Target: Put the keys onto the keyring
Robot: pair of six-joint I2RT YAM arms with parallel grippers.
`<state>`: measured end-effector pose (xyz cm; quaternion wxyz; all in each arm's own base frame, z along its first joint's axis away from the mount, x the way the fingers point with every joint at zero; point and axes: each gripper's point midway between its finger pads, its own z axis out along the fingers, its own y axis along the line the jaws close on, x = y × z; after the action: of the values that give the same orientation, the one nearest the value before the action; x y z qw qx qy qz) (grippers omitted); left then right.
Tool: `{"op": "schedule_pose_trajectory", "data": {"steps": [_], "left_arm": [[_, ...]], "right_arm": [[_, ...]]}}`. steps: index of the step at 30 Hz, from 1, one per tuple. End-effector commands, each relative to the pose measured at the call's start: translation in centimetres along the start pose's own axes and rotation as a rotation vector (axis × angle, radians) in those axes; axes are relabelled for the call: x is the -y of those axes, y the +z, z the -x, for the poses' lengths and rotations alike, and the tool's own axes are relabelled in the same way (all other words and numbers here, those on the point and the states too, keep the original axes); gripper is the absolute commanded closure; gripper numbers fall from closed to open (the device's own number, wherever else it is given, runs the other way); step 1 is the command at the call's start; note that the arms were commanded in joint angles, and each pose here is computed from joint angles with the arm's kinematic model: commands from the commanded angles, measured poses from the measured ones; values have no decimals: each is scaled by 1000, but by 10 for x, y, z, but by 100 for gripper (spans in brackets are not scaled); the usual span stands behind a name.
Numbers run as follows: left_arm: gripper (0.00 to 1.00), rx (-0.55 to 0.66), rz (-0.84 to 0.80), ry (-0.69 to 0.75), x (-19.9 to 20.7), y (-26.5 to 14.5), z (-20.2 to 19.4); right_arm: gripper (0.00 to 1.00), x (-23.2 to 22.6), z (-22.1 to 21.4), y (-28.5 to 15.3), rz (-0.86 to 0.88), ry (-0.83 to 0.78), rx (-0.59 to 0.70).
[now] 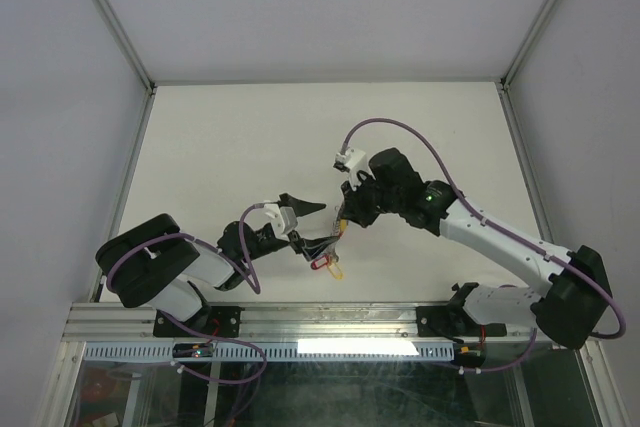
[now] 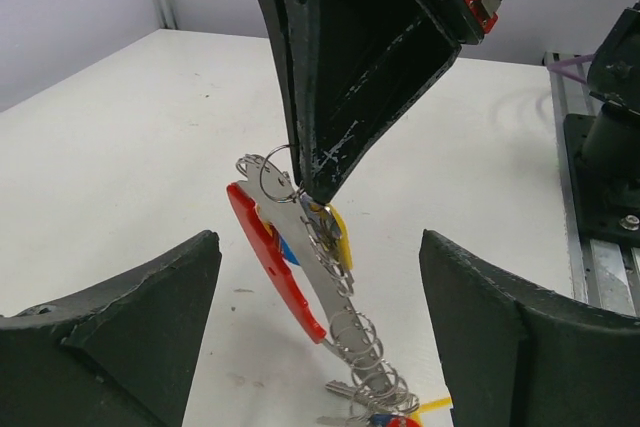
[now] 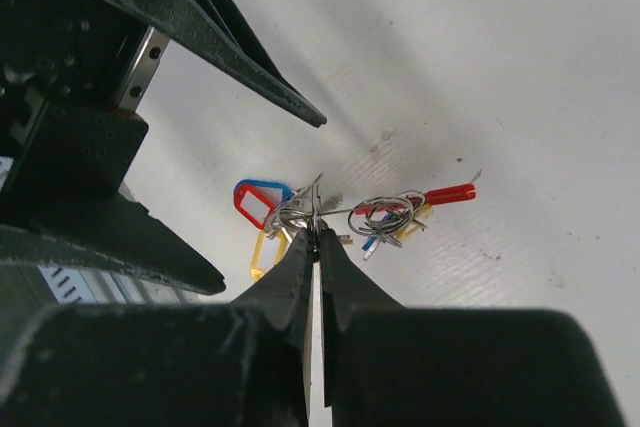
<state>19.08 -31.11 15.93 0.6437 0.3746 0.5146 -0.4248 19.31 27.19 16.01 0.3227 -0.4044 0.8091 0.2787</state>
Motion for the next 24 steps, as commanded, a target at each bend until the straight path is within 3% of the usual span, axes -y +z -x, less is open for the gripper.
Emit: {"op": "schedule_pose_trajectory", "data": {"steps": [1, 7, 14, 16, 21, 24], "left_arm": [[19, 219, 40, 97, -8, 1, 58], [19, 193, 126, 157, -19, -1, 54], [47, 79, 133, 265, -20, 9, 40], [51, 54, 139, 282, -21, 10, 36], [52, 28, 166, 316, -24, 10, 32], [47, 5, 169, 333, -24, 12, 29]], "right_arm": [[100, -7, 55, -3, -22, 144, 152], [100, -27, 73, 4, 46, 209, 198], [100, -41, 78, 8, 87, 225, 203], [100, -42, 79, 7, 87, 226, 204], [100, -41, 83, 1, 67, 220, 207], [100, -39, 85, -2, 50, 226, 210]]}}
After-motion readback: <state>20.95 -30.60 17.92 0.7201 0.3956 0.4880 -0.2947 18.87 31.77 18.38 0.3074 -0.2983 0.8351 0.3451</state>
